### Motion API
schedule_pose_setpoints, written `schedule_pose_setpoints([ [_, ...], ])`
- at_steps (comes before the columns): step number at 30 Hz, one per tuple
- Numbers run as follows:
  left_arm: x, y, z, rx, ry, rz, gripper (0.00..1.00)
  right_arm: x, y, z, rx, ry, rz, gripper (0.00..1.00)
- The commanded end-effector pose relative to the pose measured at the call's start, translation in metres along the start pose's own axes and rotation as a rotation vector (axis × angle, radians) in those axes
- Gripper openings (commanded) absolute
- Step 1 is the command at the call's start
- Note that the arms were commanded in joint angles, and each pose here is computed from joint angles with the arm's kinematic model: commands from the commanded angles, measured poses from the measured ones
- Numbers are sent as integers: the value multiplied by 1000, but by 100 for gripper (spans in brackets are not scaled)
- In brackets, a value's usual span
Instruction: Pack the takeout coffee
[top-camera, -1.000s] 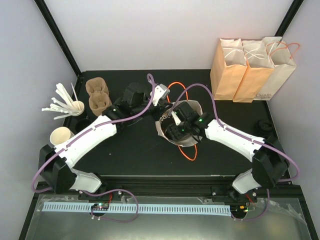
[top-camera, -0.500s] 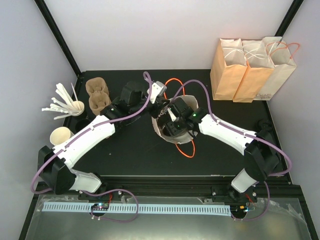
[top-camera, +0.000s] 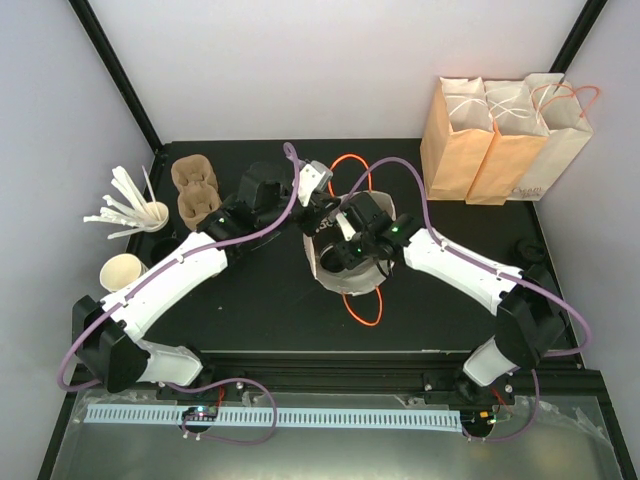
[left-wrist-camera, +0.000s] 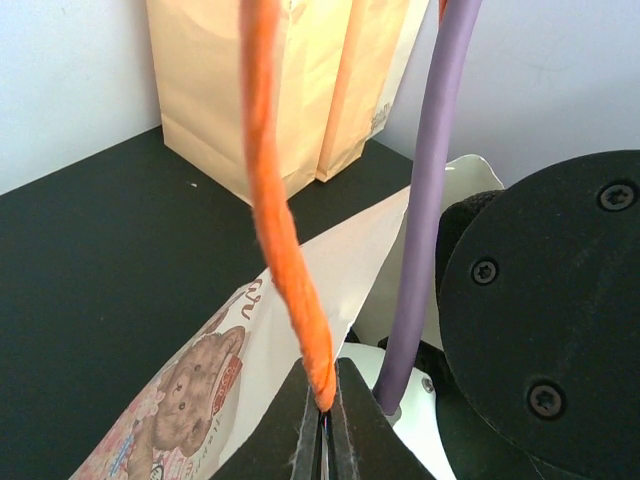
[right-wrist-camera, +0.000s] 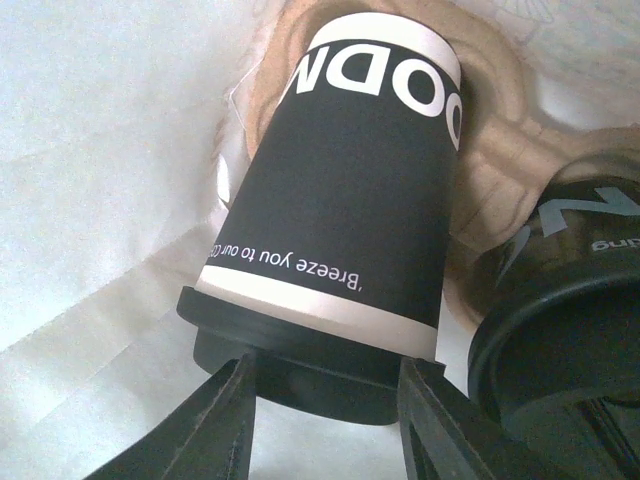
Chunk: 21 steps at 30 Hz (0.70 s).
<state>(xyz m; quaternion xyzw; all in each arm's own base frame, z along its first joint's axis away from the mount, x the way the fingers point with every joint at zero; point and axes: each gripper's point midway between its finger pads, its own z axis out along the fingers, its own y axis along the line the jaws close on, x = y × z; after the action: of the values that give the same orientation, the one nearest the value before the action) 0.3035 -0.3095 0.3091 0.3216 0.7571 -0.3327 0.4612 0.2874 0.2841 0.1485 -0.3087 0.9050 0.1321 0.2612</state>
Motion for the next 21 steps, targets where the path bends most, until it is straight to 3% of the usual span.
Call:
schedule_pose_setpoints([
  [1,27,-42,2,184,113,-35,1,-75,6,-31,-47,-252,26,42],
  [6,27,-44,0,195,114,-41,2,-81,7,-35,-60,-257,30,41],
  [15,37,-44,3,202,138,-52,2,-97,6,-59,-157,-277,116,15],
  [21,41,-44,4,203,147,-50,2,-78,5,-51,-165,-230,71,19],
])
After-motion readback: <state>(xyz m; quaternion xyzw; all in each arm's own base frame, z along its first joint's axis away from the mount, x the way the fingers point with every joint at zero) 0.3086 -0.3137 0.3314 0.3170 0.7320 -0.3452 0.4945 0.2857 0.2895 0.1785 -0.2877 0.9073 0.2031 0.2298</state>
